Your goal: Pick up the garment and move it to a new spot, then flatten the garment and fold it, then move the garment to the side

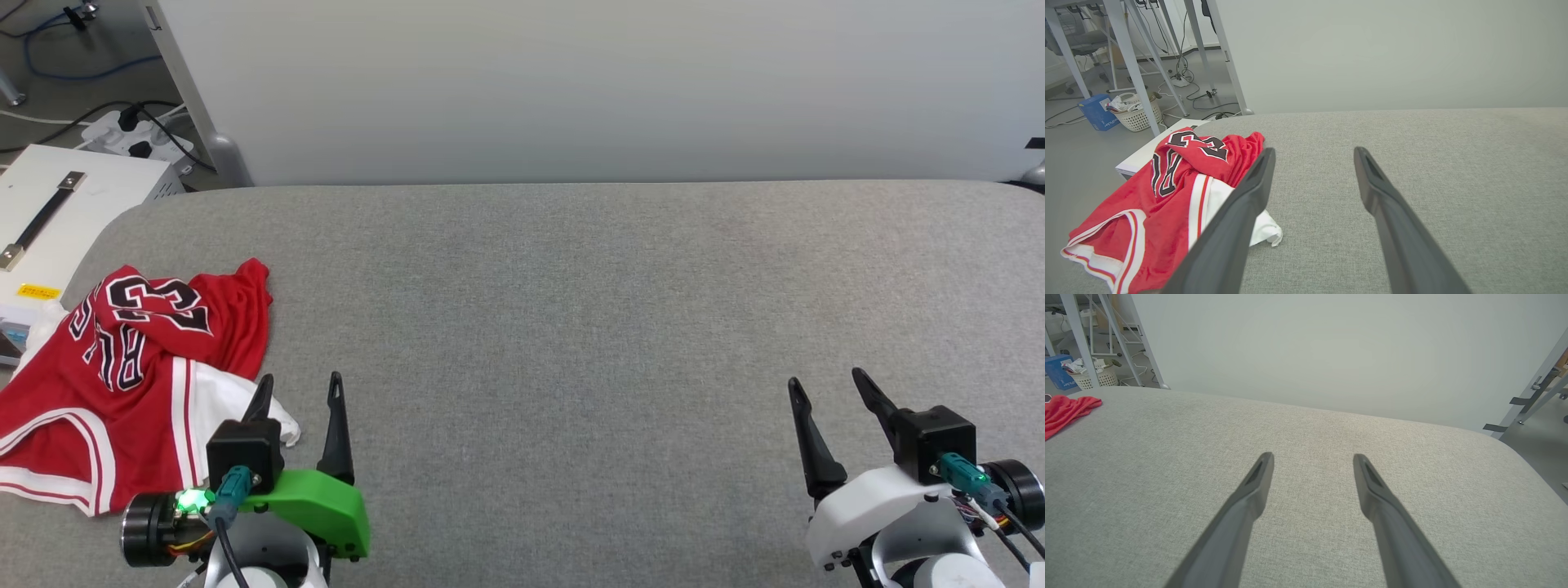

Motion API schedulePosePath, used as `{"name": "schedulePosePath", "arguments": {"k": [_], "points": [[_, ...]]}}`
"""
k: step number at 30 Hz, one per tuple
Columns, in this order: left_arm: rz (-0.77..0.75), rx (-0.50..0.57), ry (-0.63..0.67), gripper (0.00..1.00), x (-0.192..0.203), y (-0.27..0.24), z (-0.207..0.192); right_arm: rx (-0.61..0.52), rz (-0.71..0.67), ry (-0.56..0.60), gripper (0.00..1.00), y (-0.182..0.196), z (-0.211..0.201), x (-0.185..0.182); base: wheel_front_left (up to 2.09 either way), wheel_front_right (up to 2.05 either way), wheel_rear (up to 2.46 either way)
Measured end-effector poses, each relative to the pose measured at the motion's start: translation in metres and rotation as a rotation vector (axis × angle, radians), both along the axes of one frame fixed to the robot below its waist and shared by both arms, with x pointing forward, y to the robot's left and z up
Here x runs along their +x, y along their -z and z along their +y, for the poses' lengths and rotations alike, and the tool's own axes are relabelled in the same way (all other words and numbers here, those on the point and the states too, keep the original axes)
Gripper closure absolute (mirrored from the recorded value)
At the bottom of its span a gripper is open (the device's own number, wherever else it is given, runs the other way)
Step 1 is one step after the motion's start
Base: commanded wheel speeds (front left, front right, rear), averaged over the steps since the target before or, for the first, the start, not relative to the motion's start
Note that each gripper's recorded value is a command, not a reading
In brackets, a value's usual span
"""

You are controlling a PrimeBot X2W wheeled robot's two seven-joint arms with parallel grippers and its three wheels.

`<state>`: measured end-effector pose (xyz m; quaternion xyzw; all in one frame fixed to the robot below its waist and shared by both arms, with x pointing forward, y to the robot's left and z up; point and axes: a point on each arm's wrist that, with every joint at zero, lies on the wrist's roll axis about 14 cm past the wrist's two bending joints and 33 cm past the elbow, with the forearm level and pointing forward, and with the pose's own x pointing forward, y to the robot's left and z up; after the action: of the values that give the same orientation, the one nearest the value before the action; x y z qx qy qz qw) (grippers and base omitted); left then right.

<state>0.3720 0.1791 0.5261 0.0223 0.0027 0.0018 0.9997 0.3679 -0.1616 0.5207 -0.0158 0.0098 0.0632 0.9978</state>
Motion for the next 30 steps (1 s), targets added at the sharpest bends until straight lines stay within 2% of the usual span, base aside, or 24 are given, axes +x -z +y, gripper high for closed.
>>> {"name": "schedulePosePath", "arguments": {"k": [30], "points": [[-0.077, -0.022, -0.013, 0.00, 0.001, -0.012, 0.000, 0.107, -0.082, 0.014, 0.00, -0.016, -0.005, 0.000, 0.00, 0.00, 0.00]]}}
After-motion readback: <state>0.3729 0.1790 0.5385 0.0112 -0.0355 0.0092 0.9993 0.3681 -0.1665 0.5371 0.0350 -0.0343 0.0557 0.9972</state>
